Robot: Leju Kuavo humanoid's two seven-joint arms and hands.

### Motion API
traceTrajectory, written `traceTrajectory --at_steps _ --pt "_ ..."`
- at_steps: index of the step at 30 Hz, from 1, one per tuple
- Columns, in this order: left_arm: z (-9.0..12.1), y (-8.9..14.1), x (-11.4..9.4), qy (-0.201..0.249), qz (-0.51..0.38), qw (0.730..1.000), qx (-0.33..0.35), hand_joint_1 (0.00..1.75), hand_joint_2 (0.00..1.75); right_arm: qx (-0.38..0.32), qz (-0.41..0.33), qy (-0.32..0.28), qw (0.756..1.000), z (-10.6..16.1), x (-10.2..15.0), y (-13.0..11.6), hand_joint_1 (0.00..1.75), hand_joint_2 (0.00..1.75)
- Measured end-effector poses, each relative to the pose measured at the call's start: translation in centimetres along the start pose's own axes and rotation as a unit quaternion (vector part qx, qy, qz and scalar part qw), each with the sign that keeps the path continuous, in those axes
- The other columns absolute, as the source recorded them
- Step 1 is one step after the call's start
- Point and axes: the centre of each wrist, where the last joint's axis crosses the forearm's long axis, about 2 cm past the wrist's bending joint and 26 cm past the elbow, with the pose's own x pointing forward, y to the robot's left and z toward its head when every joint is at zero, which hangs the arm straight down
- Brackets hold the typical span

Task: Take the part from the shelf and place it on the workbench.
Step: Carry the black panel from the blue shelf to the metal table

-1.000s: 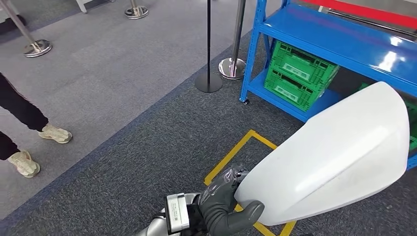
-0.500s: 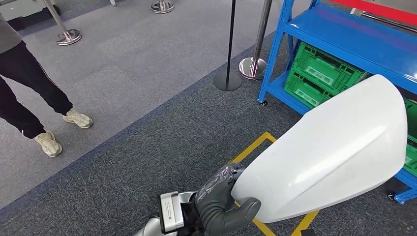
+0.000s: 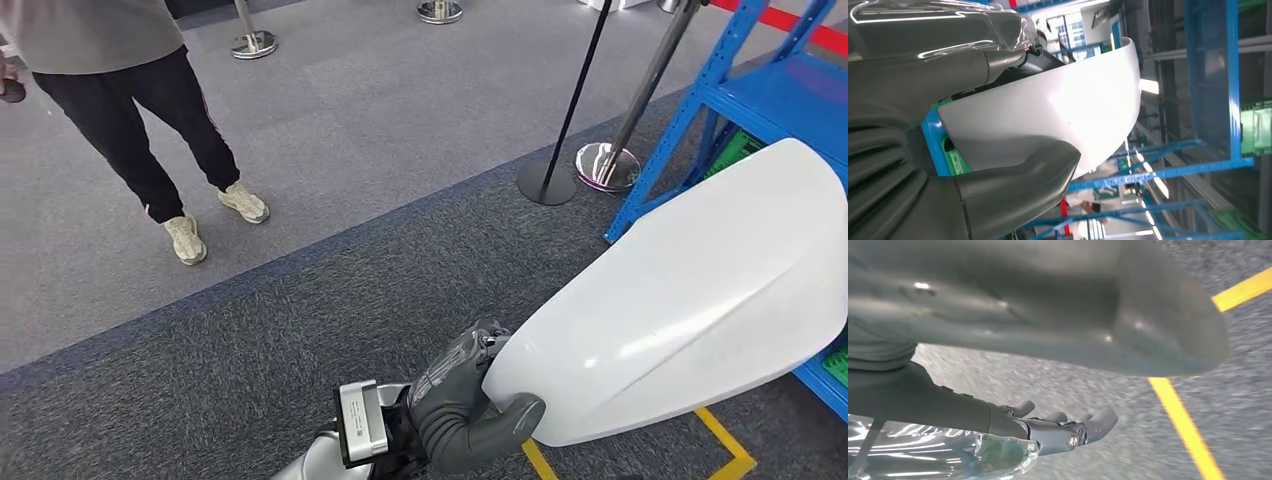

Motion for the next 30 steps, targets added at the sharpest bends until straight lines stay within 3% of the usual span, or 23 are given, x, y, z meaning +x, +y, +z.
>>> traceTrajectory --at_steps 30 --pt "-0.28 -0.01 0.20 0.000 -0.007 1.000 0.001 1.75 1.75 0.003 0.000 -0.002 1.000 0.02 0.12 0.19 0.00 0.00"
